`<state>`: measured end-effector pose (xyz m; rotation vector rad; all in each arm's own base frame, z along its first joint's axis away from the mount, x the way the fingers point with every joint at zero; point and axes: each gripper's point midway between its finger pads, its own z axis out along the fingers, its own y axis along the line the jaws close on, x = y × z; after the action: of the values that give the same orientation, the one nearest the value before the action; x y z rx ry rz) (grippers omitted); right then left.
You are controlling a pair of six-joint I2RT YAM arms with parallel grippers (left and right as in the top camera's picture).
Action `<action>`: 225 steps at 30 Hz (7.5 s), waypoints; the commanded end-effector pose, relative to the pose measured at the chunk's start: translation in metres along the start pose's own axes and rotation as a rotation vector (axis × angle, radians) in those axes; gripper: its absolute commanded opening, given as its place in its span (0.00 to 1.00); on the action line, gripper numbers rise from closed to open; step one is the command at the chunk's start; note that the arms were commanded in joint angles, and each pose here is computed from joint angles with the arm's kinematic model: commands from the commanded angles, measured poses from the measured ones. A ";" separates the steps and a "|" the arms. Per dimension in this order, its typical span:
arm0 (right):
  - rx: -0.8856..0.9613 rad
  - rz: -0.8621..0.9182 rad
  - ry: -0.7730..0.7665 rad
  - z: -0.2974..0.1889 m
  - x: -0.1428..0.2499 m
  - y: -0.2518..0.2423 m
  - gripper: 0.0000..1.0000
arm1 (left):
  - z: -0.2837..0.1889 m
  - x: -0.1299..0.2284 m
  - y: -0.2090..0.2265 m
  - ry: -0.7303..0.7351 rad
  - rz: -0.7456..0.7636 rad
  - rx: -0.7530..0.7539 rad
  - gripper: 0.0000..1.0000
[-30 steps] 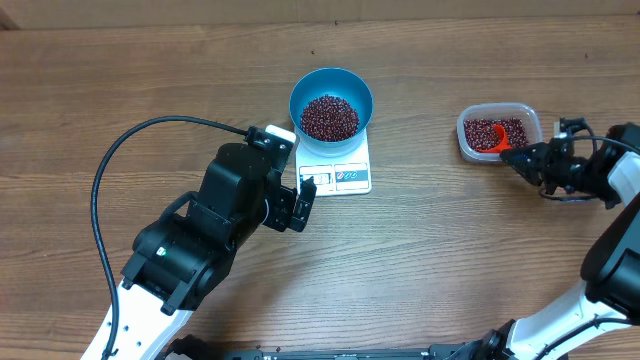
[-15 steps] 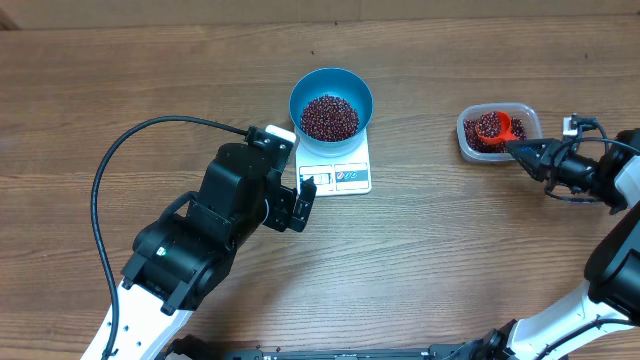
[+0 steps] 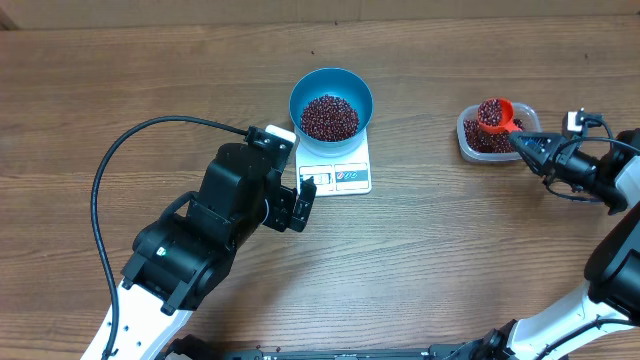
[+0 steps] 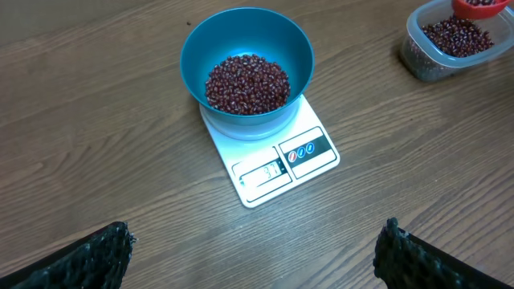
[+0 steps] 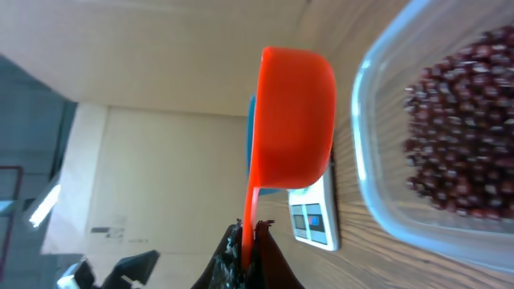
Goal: Scoop item into bowl and weigh 150g on scale
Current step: 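Lift the filled scoop out of the tub with the right gripper, then carry the scoop left over the teal bowl and tip beans in, then hold the emptied scoop tilted above the teal bowl, then carry the empty red scoop right to the bean tub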
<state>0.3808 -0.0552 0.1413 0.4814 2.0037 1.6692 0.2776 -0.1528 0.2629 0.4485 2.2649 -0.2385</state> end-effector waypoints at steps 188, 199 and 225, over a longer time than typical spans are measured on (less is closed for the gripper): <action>0.241 -1.045 0.046 0.176 0.016 0.124 0.03 | -0.002 -0.005 0.003 -0.014 -0.007 -0.014 1.00; 0.629 -0.859 -0.078 0.077 -0.007 0.108 0.03 | -0.002 -0.005 0.003 -0.014 -0.007 -0.014 1.00; 1.101 -0.520 0.026 0.002 0.002 -0.011 0.07 | -0.002 -0.005 0.003 -0.014 -0.007 -0.014 0.99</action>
<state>0.3794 -0.0504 0.1298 0.2138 2.6369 0.1918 0.2778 -0.1529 0.2628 0.4486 2.2652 -0.2384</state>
